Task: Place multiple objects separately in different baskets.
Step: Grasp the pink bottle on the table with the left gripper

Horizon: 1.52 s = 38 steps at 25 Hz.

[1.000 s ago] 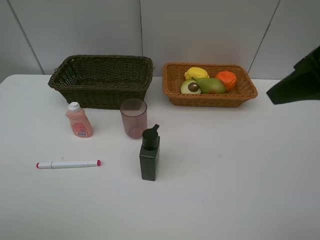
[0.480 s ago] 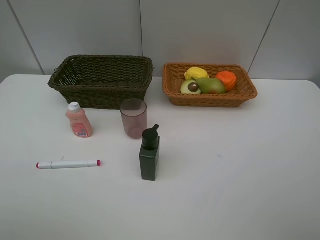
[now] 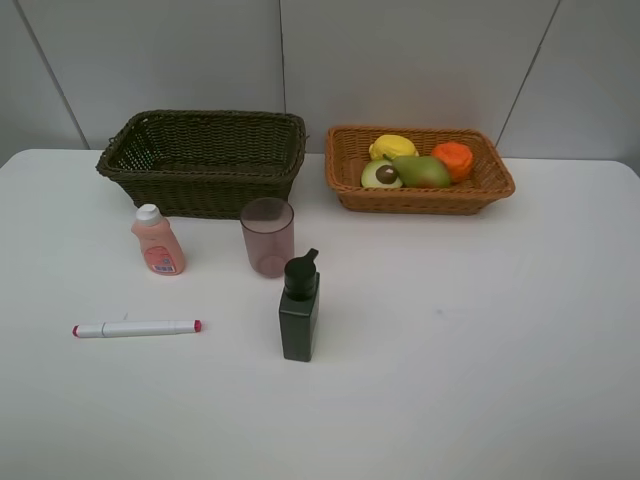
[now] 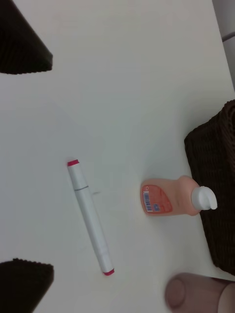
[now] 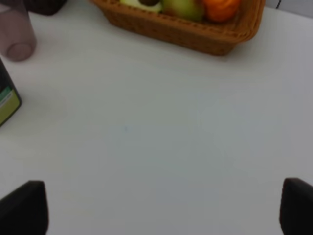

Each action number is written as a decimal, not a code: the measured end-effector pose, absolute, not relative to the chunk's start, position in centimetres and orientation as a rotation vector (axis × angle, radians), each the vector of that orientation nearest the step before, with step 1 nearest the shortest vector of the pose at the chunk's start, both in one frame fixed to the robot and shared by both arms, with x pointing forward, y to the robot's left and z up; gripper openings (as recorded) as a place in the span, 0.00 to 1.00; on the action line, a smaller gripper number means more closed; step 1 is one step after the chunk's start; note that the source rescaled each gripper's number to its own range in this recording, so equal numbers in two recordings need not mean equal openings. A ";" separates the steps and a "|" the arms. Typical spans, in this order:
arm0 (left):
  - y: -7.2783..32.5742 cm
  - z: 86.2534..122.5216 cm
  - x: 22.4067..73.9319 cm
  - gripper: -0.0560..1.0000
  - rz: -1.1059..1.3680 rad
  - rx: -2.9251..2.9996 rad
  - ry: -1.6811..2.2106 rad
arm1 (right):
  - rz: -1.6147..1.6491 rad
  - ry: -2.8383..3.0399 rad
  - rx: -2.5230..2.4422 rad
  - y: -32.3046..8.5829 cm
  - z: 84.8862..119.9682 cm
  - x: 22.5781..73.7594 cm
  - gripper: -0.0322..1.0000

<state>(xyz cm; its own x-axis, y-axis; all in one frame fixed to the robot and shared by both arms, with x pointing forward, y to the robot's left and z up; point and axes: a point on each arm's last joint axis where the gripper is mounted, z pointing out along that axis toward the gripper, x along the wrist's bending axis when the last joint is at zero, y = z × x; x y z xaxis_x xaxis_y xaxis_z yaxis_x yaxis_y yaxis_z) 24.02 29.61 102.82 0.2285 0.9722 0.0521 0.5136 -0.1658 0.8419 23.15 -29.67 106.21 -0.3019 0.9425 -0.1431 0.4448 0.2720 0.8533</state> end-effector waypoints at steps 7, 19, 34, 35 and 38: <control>29.6 102.8 24.0 1.00 0.814 1.789 1.376 | 0.961 1.797 1.209 -30.0 105.8 23.1 1.00; 29.6 102.8 24.0 1.00 0.814 1.789 1.376 | 0.929 1.742 1.271 -30.0 105.7 23.2 1.00; 29.6 102.8 24.0 1.00 0.814 1.789 1.376 | 0.876 1.668 1.340 -30.0 105.7 23.2 1.00; 29.6 102.8 24.0 1.00 0.814 1.789 1.376 | 0.876 1.668 1.340 -30.0 105.7 23.2 1.00; 29.6 102.8 24.0 1.00 0.814 1.789 1.376 | 0.876 1.668 1.340 -30.0 105.7 23.2 1.00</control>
